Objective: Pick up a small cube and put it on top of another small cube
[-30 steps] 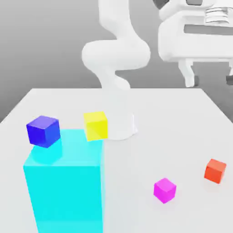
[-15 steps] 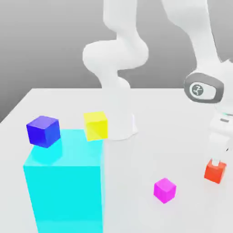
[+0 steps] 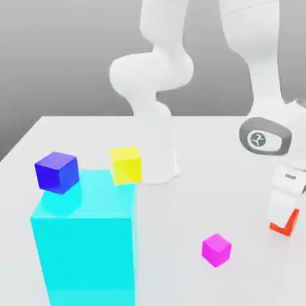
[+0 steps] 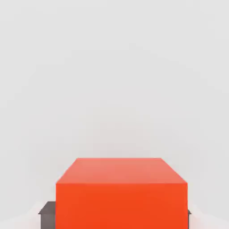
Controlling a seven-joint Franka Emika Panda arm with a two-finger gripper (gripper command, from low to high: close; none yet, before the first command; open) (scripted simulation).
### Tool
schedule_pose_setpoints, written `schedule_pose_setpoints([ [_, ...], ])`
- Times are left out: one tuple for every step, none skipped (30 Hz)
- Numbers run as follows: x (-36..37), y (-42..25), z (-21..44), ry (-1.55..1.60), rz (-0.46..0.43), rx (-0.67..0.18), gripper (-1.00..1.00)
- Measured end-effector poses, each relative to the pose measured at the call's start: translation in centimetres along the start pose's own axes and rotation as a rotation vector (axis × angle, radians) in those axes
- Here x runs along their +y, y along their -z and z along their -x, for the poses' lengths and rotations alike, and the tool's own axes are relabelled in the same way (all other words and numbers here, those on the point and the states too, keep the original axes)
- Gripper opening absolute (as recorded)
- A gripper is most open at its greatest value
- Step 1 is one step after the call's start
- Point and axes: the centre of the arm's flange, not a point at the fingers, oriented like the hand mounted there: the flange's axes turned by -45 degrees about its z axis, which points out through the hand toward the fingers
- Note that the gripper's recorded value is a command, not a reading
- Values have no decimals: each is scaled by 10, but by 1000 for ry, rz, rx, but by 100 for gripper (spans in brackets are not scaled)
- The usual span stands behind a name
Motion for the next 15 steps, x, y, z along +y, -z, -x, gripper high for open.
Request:
schedule_pose_setpoints([
  [9,11,0,-13,7,-2,-100],
  [33,23,-2,-49,20,-4,-100],
  [59,36,-2,-91,34,-8,-100],
  [94,50,2,-151,47,-12,-100],
  [134,64,10,-224,58,-17,-100],
  [167,79,20,-281,67,-21,-100],
  [197,94,32,-335,73,-25,-100],
  [224,110,45,-386,78,-28,-100],
  [247,125,59,-429,81,-31,-100],
  [268,142,74,-470,82,-33,-100],
  [287,158,89,-507,81,-34,-100],
  [305,173,106,-546,78,-34,-100],
  [321,187,125,-586,73,-34,-100],
  [336,201,145,-626,67,-33,-100],
  [349,214,166,-666,60,-30,-100],
])
